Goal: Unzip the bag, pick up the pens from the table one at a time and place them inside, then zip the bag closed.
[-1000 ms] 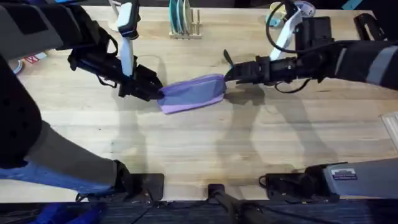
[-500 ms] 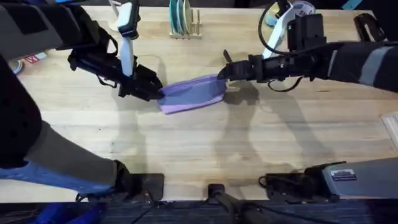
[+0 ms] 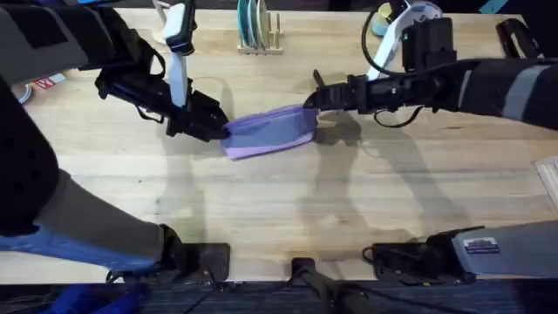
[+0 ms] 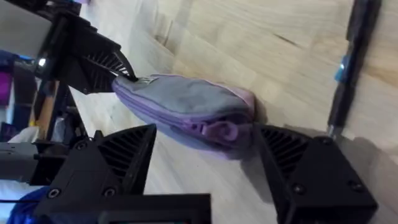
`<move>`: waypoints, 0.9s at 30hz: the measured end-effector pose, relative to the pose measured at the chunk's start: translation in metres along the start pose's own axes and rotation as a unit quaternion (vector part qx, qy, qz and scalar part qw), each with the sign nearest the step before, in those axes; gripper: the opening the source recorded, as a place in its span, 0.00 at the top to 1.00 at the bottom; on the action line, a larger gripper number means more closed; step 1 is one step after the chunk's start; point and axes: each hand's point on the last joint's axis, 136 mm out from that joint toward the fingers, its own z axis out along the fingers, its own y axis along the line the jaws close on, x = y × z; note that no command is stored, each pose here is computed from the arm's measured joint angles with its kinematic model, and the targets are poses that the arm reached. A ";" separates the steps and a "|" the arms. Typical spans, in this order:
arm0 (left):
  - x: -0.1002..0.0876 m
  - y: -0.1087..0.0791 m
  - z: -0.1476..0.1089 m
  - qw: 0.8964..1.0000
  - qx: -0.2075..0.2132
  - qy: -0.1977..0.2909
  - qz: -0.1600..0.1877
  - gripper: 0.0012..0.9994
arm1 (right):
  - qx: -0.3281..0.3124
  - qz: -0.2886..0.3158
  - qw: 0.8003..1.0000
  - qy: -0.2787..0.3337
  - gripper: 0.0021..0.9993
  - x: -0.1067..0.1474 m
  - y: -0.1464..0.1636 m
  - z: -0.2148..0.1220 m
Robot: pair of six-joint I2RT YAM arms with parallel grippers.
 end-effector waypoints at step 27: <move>-0.003 0.001 0.001 1.000 -0.001 -0.008 0.003 0.96 | -0.049 0.058 0.997 0.005 0.97 -0.002 0.003 0.001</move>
